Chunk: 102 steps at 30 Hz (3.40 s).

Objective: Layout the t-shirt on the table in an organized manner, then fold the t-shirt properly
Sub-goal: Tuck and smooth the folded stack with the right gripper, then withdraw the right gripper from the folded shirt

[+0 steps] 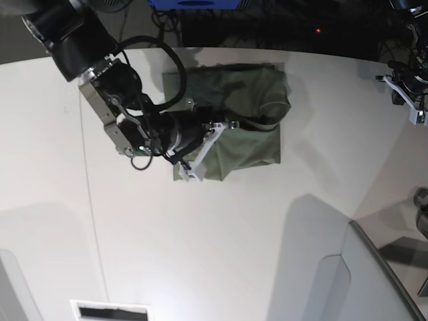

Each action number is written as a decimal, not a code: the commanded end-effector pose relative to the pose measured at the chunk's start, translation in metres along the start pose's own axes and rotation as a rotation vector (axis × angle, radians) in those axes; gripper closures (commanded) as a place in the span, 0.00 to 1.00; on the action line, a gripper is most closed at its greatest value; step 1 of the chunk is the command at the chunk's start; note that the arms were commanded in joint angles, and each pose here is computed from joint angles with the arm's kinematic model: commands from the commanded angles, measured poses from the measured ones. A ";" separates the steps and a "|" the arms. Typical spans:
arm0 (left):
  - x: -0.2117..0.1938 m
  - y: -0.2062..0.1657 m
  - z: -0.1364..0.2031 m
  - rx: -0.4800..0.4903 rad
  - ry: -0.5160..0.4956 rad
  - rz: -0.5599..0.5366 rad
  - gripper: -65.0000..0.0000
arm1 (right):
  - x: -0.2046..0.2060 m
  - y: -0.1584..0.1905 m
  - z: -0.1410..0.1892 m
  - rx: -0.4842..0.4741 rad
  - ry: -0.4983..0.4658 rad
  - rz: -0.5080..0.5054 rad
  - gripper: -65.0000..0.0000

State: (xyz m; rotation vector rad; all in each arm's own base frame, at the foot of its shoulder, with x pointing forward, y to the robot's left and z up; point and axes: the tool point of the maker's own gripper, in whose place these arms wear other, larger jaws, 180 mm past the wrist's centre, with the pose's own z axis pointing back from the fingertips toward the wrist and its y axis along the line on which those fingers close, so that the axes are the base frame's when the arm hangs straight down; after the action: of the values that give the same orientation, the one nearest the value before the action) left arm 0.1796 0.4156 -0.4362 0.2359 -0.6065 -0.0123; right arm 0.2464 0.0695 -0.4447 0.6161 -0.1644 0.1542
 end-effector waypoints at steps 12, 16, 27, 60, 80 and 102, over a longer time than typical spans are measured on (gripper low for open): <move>0.013 0.010 0.004 0.017 -0.035 -0.012 1.00 | 0.066 0.064 -0.036 -0.011 -0.038 0.174 1.00; 0.013 0.010 0.004 0.017 -0.035 -0.012 1.00 | 0.084 0.081 -0.036 0.025 -0.089 0.299 1.00; 0.023 -0.002 -0.002 -0.010 -0.048 -0.034 1.00 | 0.080 0.080 0.010 0.047 -0.068 0.465 1.00; 0.040 -0.014 -0.010 -0.039 -0.063 -0.071 1.00 | -0.064 -0.049 0.025 -0.071 0.016 -0.186 1.00; 0.020 -0.014 -0.017 -0.049 -0.014 -0.038 1.00 | -0.029 -0.035 0.061 -0.041 -0.075 -0.121 1.00; 0.016 -0.017 -0.018 -0.054 -0.009 -0.032 1.00 | -0.075 -0.080 0.024 -0.159 0.089 -0.150 1.00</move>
State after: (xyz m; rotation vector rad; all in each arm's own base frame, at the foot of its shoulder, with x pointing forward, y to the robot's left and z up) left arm 0.1946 0.3925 -0.4585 0.1688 -0.5735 -0.0523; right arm 0.1785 -0.0139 -0.4896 0.4648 -0.0219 0.0206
